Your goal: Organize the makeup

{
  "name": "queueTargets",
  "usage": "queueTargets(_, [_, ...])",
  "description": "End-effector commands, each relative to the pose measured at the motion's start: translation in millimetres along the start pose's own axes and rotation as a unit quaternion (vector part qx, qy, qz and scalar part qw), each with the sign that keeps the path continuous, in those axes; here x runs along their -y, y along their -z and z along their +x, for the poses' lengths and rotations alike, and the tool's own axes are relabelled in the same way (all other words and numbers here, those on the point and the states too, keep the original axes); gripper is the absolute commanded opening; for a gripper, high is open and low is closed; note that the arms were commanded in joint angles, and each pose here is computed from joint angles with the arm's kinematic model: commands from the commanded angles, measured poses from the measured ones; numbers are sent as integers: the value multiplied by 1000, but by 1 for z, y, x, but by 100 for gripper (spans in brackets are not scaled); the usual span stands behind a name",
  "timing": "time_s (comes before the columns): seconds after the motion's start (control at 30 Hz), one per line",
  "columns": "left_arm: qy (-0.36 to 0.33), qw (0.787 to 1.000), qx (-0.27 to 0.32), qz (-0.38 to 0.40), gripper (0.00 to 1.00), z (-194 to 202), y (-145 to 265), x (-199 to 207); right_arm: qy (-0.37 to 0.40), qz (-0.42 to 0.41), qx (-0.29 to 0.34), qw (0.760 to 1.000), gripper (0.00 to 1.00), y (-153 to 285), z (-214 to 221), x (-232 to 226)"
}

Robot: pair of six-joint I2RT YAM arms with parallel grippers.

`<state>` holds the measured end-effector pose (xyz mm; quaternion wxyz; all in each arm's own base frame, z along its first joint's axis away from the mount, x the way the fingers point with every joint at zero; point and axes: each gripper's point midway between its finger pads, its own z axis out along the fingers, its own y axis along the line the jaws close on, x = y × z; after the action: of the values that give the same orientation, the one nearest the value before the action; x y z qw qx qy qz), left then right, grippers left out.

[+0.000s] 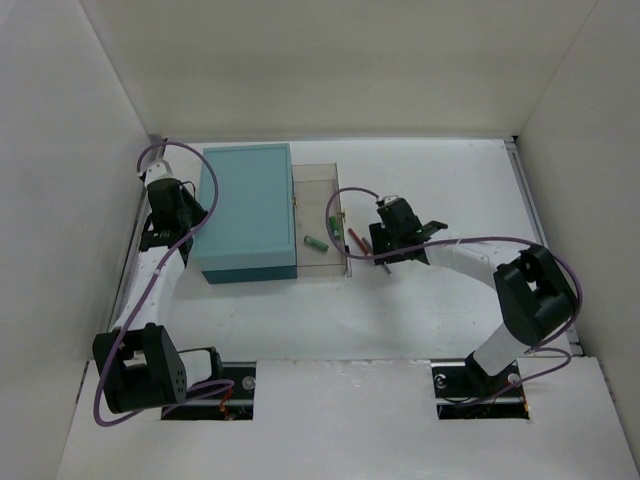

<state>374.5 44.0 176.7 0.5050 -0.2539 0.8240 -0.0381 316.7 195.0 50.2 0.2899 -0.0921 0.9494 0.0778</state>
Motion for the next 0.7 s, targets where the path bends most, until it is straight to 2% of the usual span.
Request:
queueTargets(0.0, [-21, 997, -71, -34, 15, 41, -4, -23, 11, 15, -8, 1000, 52, -7, 12, 2])
queueTargets(0.13, [-23, 997, -72, -35, 15, 42, -4, -23, 13, 32, -25, 999, 50, -17, 25, 6])
queueTargets(0.3, [-26, 996, -75, -34, 15, 44, -5, -23, 19, 33, -34, 999, 42, -28, 30, 0])
queueTargets(0.37, [-25, 996, -74, -34, 15, 43, -5, -23, 20, 34, -37, 999, 38, -31, 31, -1])
queueTargets(0.53, [-27, 997, -72, -32, 15, 42, -4, -21, 18, 32, -25, 999, 15, -25, 28, -6])
queueTargets(0.67, [-27, 996, -72, -32, 13, 43, -4, -22, 12, 39, 4, 999, 11, -2, 15, -6])
